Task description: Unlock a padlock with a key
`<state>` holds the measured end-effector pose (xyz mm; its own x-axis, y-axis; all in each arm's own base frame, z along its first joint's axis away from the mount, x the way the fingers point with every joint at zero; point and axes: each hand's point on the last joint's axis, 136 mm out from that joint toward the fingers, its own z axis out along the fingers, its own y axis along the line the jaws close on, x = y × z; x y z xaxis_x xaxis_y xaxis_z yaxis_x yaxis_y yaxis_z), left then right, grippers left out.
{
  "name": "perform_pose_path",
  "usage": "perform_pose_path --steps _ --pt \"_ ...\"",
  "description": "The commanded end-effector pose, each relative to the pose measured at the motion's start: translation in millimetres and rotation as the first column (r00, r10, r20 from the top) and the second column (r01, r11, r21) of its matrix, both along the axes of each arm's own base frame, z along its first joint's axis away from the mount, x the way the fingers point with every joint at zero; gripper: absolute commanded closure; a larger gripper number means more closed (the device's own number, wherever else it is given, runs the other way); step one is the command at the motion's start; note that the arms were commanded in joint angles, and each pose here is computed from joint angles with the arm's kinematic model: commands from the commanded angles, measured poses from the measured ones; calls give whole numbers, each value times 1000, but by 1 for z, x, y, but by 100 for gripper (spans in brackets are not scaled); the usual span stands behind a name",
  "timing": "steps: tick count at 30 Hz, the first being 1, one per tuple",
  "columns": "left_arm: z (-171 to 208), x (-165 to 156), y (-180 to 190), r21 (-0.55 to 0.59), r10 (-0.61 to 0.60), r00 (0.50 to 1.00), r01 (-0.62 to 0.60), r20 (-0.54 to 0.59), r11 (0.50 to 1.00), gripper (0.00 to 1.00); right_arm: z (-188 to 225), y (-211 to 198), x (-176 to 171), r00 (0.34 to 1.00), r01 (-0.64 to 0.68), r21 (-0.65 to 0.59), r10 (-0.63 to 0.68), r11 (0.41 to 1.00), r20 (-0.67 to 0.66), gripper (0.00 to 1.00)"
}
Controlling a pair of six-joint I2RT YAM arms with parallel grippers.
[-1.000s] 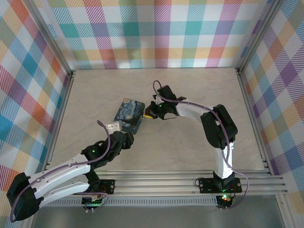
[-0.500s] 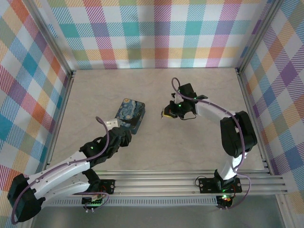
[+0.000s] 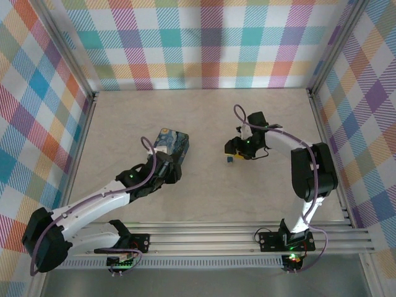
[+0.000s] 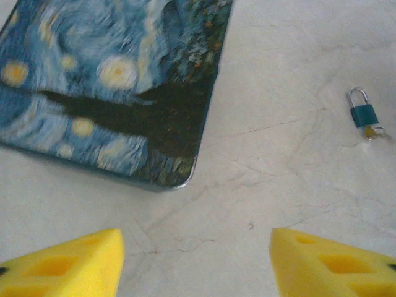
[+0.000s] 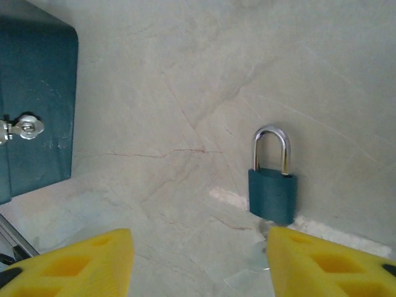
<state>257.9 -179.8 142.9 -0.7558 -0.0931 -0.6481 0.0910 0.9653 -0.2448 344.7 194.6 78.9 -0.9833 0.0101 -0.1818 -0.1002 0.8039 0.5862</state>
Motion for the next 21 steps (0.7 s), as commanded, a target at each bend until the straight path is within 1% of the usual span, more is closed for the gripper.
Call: perform_pose_path --steps 1,5,8,10,12,13,14,17,19,21 --pt "25 12 5 71 -40 998 37 38 997 0 35 -8 6 995 -4 3 4 1000 101 35" --pt "58 35 25 141 -30 993 13 118 990 0 69 -27 18 972 30 -26 -23 999 232 26" --pt "83 54 39 208 -64 975 19 211 978 0 94 -53 30 934 107 -94 -68 990 350 21" --pt "95 67 56 225 -36 971 -19 238 974 0 109 -71 36 897 165 -139 -90 976 432 16" --pt "102 83 75 220 -3 969 -53 246 974 0 121 -88 40 847 219 -183 -93 958 524 9" --pt "103 89 80 214 -6 968 -50 252 976 0 126 -94 42 818 235 -206 -79 950 570 6" --pt "104 96 84 211 -22 963 -37 270 977 0 128 -103 43 784 273 -229 -78 934 616 0" --pt "113 115 89 212 -74 922 -10 381 977 0 131 -126 43 676 379 -259 -74 888 733 0" --pt "108 125 102 199 -54 915 -30 401 980 0 127 -140 42 607 439 -266 -65 858 792 0" --pt "98 132 116 183 -23 918 -55 395 982 0 119 -150 39 572 473 -276 -53 837 818 0"
